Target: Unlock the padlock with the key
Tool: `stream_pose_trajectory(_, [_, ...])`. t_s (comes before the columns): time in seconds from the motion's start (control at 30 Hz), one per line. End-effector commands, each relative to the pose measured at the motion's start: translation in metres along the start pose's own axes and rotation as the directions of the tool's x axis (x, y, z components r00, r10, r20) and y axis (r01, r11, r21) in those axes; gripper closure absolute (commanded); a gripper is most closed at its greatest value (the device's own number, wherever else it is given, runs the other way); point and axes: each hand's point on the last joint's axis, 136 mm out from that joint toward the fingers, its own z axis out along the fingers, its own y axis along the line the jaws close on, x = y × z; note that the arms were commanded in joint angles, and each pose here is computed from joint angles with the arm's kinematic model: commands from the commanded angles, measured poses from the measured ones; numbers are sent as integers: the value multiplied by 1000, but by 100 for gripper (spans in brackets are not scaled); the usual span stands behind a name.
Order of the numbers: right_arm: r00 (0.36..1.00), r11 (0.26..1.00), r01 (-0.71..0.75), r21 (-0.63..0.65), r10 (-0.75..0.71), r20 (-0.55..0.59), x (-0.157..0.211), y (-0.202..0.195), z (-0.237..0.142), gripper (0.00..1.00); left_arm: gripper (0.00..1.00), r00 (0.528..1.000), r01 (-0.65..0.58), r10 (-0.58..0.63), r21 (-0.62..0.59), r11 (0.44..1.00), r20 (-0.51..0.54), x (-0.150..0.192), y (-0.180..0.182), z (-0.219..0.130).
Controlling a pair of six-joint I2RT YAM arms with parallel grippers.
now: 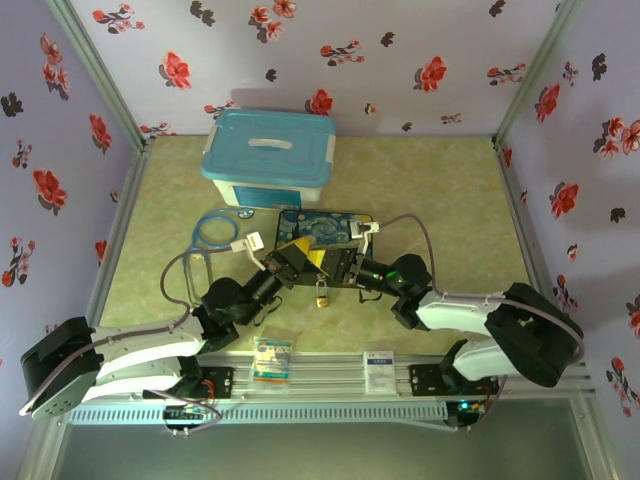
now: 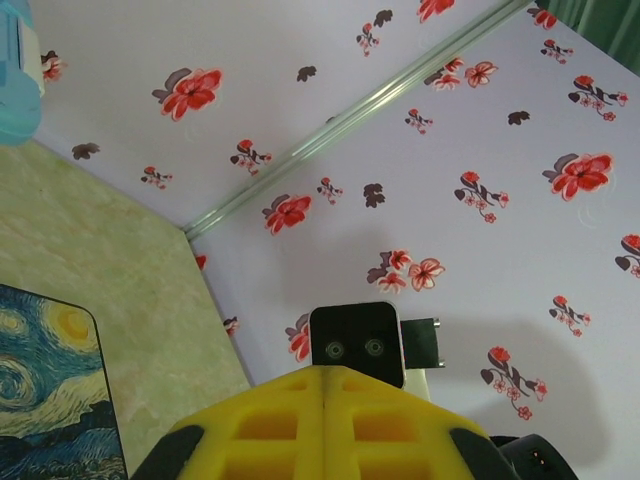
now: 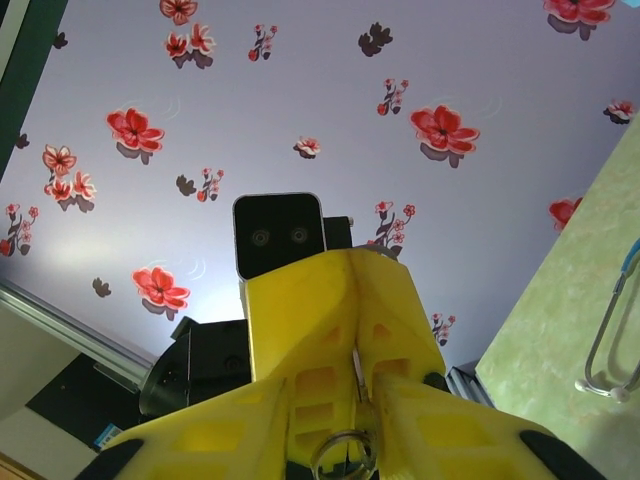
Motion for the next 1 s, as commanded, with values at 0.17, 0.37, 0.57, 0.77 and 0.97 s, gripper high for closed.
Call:
stream_pose_trajectory(0.17, [998, 996, 60, -60, -60, -1, 2, 18, -1, 85, 100, 998, -8, 7, 8, 1000, 54, -10, 0, -2])
stream_pose_trajectory(0.37, [997, 997, 68, -40, -67, 23, 2, 14, -6, 99, 100, 998, -11, 11, -3, 1000, 59, -10, 4, -4])
stream_pose_trajectory(0.57, [996, 998, 69, 4, -69, 61, -1, 3, -18, 100, 62, 998, -38, 40, -42, 998, 44, -9, 11, -7])
stream_pose_trajectory(0.77, [1000, 964, -14, 266, 17, -9, 18, -64, -39, 100, 0, 979, -200, 176, -323, 925, -102, -10, 40, -15])
stream_pose_trajectory(0.97, [986, 772, 92, 629, 20, -168, 54, -134, -84, 100, 1, 963, -253, 170, -483, 838, -210, 1, 76, -33])
